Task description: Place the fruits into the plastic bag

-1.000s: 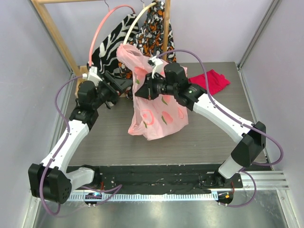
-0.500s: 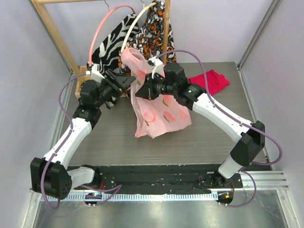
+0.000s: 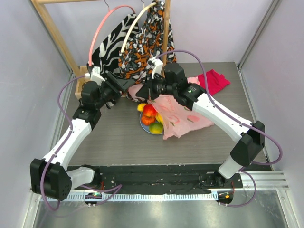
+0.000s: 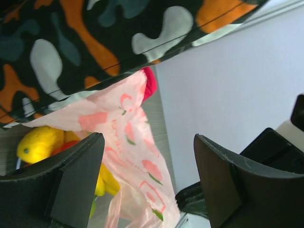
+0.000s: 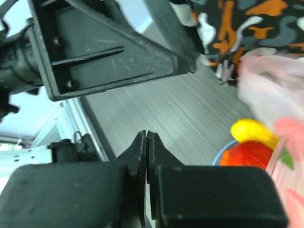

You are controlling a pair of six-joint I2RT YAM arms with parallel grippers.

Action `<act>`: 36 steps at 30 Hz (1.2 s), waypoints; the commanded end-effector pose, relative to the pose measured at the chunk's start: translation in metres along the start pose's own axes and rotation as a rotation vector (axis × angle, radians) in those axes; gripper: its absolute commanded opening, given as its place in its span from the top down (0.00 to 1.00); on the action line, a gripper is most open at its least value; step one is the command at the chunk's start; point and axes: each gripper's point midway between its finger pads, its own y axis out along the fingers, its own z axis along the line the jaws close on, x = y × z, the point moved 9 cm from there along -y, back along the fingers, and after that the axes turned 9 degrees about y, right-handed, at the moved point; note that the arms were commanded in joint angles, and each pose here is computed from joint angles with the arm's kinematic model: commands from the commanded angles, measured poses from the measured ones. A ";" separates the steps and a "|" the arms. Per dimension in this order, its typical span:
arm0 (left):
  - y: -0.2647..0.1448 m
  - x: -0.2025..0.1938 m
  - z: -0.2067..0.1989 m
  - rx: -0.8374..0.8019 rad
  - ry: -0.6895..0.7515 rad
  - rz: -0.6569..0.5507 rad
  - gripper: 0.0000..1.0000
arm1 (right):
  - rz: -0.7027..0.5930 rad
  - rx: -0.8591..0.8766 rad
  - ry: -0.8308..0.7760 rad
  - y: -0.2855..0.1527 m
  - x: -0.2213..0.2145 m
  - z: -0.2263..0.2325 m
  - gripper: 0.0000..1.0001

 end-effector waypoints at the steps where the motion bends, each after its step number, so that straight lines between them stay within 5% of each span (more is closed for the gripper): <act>1: -0.009 -0.003 0.005 0.062 0.052 -0.006 0.19 | -0.073 -0.207 -0.026 -0.022 0.008 -0.005 0.98; 5: -0.017 -0.016 0.015 0.102 0.060 0.025 0.15 | -0.029 -0.595 -0.091 -0.044 -0.003 -0.041 0.77; 8: -0.022 -0.022 0.019 0.119 0.071 0.051 0.11 | 0.105 -0.698 -0.146 -0.048 -0.023 -0.060 0.59; 14: -0.029 -0.025 0.021 0.153 0.117 0.098 0.07 | 0.256 -0.790 -0.170 -0.045 -0.060 -0.089 0.41; 25: -0.045 -0.027 0.021 0.194 0.136 0.088 0.05 | 0.371 -0.762 -0.187 -0.021 -0.082 -0.110 0.31; 36: -0.055 -0.027 0.020 0.222 0.145 0.079 0.04 | 0.437 -0.824 -0.193 -0.012 -0.097 -0.128 0.37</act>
